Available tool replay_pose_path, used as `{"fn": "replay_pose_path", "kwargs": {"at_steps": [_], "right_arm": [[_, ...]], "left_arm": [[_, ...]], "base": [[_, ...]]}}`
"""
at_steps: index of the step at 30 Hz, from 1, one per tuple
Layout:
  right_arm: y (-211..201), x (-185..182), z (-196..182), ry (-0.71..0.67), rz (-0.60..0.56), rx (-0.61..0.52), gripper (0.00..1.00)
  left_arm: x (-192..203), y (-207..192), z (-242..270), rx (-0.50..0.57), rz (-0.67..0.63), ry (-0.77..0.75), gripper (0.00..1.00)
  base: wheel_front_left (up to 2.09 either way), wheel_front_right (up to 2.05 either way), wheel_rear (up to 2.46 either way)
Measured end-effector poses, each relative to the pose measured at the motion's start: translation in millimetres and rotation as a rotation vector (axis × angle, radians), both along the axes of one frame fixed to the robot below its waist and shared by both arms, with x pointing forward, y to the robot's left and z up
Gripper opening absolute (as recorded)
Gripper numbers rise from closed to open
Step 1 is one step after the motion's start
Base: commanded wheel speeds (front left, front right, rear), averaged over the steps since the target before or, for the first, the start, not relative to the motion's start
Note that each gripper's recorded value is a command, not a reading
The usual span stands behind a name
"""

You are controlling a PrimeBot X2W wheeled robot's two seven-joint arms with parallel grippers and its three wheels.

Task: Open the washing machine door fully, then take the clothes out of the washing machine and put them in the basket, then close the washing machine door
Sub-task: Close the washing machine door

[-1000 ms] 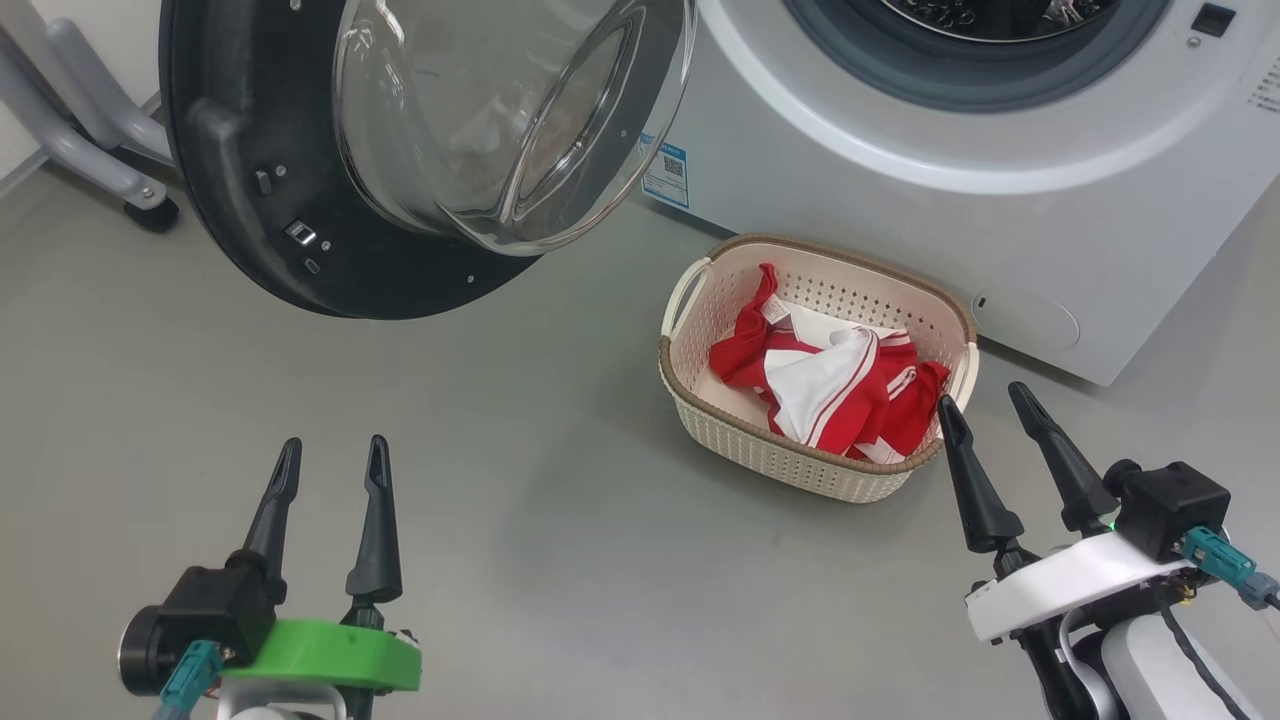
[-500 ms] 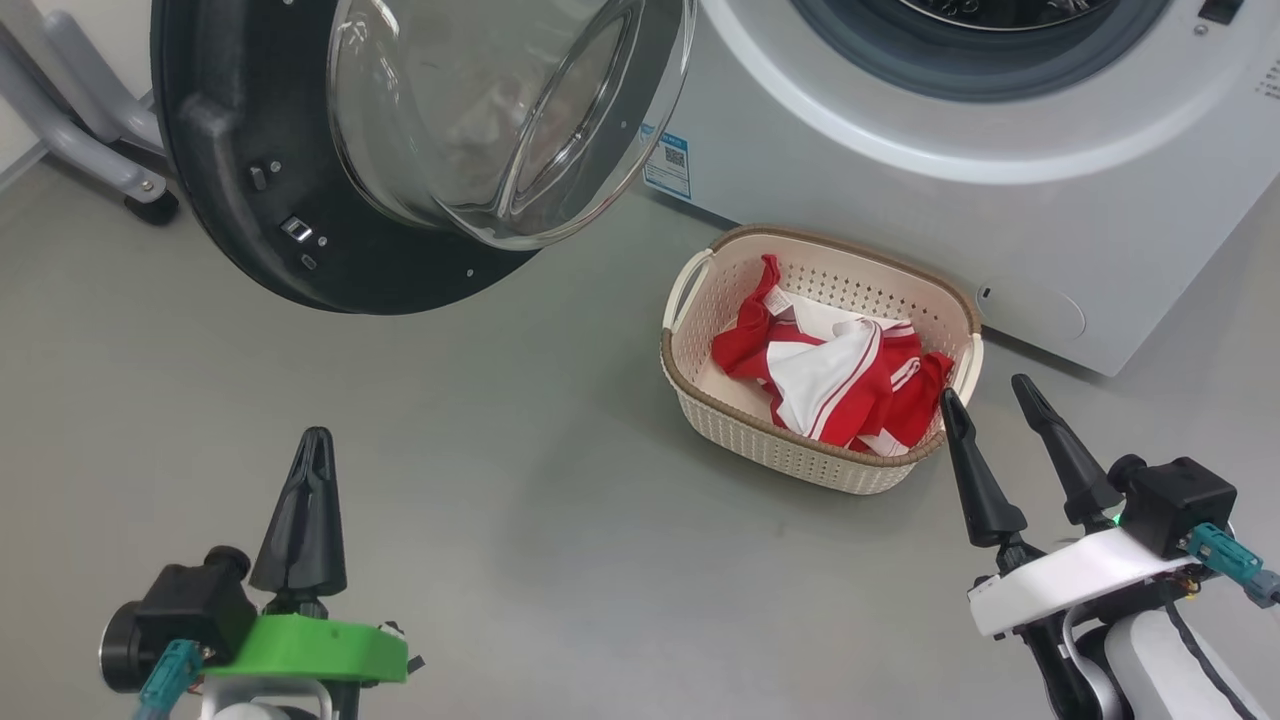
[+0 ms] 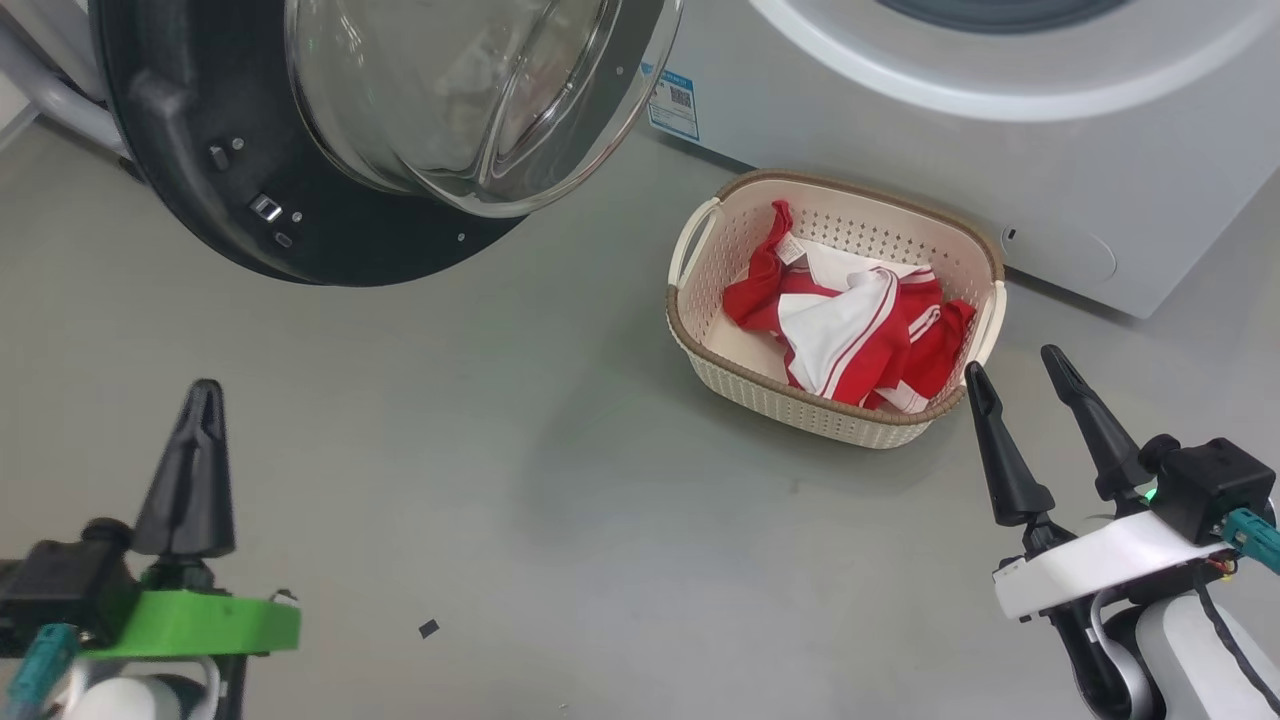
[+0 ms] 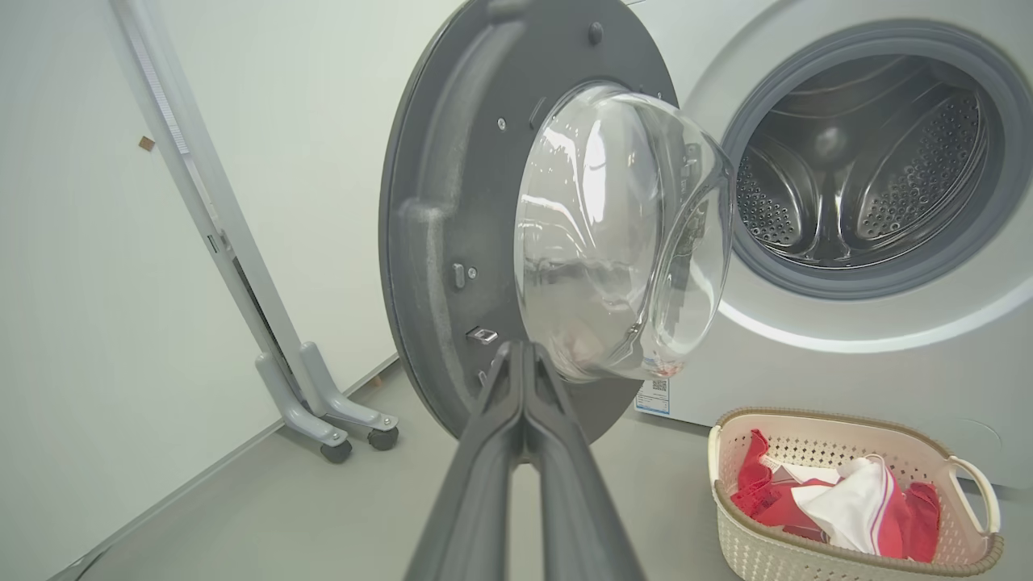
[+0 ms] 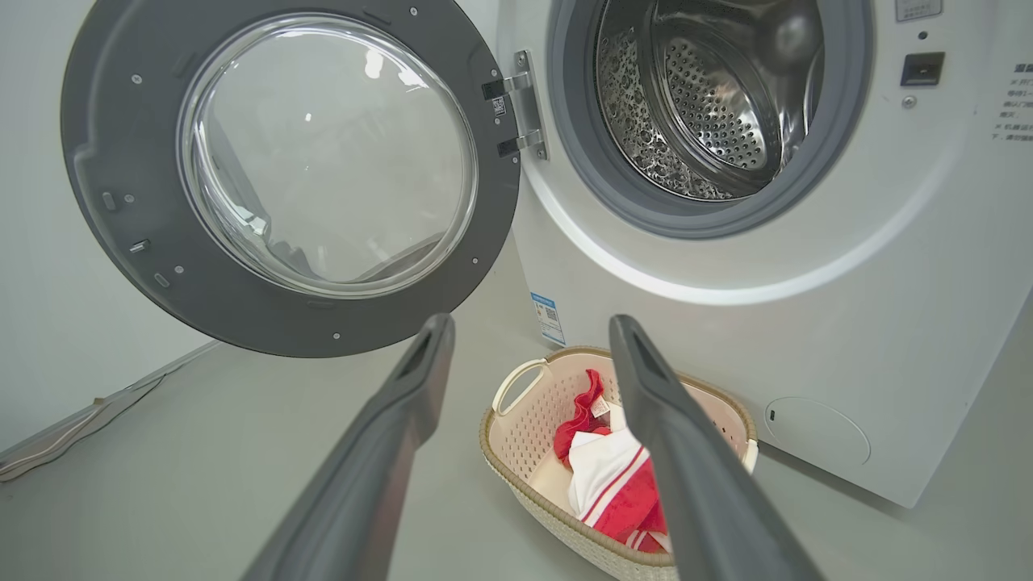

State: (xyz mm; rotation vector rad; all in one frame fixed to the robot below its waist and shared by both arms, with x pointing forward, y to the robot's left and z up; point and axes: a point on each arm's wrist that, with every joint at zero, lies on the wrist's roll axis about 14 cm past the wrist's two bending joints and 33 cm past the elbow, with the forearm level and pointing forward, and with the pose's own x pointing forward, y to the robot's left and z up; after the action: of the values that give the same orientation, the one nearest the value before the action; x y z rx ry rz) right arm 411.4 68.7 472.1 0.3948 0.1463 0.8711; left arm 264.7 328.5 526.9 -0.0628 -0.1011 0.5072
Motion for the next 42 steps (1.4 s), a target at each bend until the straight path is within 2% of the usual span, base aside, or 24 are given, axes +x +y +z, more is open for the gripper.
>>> {"fn": "replay_pose_path", "kwargs": {"at_steps": [4,5,9,14,16,20,26,32,38,42], "right_arm": [[-2.4,3.3,-6.6,0.017,0.003,-0.006,1.00],[-5.6,7.6,-9.0,0.015,-0.002,-0.010,1.00],[-12.0,15.3,-14.2,0.020,-0.014,-0.017,1.00],[-22.6,23.4,-22.6,0.035,-0.039,-0.026,1.00],[-27.9,25.4,-27.0,0.043,-0.051,-0.033,1.00],[-39.8,31.1,-34.7,0.053,-0.079,-0.048,1.00],[-55.4,35.4,-41.9,0.064,-0.117,-0.067,1.00],[-61.8,37.0,-38.9,0.056,-0.134,-0.067,1.00],[-72.7,37.2,-39.2,0.058,-0.165,-0.076,1.00],[-77.6,37.8,-39.0,0.058,-0.179,-0.080,1.00]], "left_arm": [[2.9,23.2,19.3,0.076,0.026,-0.013,0.00],[5.0,38.6,33.7,0.051,0.068,-0.079,0.00],[11.2,65.5,65.1,0.092,0.105,-0.159,0.00],[16.3,101.9,96.8,0.128,0.155,-0.202,0.00],[18.1,117.2,106.7,0.108,0.181,-0.231,0.00],[22.2,147.2,98.2,-0.057,0.257,-0.284,0.00],[24.0,185.5,61.9,-0.412,0.397,-0.372,0.00],[42.8,200.6,43.9,-0.769,0.397,-0.540,0.00],[52.1,211.7,27.1,-1.009,0.417,-0.702,0.00],[56.7,216.8,18.8,-1.078,0.442,-0.755,0.00]], "base": [[0.00,0.00,0.00],[0.00,0.00,0.00],[0.00,0.00,0.00],[0.00,0.00,0.00],[0.00,0.00,0.00],[0.00,0.00,0.00],[0.00,0.00,0.00],[0.00,0.00,0.00],[0.00,0.00,0.00],[0.00,0.00,0.00]]}}
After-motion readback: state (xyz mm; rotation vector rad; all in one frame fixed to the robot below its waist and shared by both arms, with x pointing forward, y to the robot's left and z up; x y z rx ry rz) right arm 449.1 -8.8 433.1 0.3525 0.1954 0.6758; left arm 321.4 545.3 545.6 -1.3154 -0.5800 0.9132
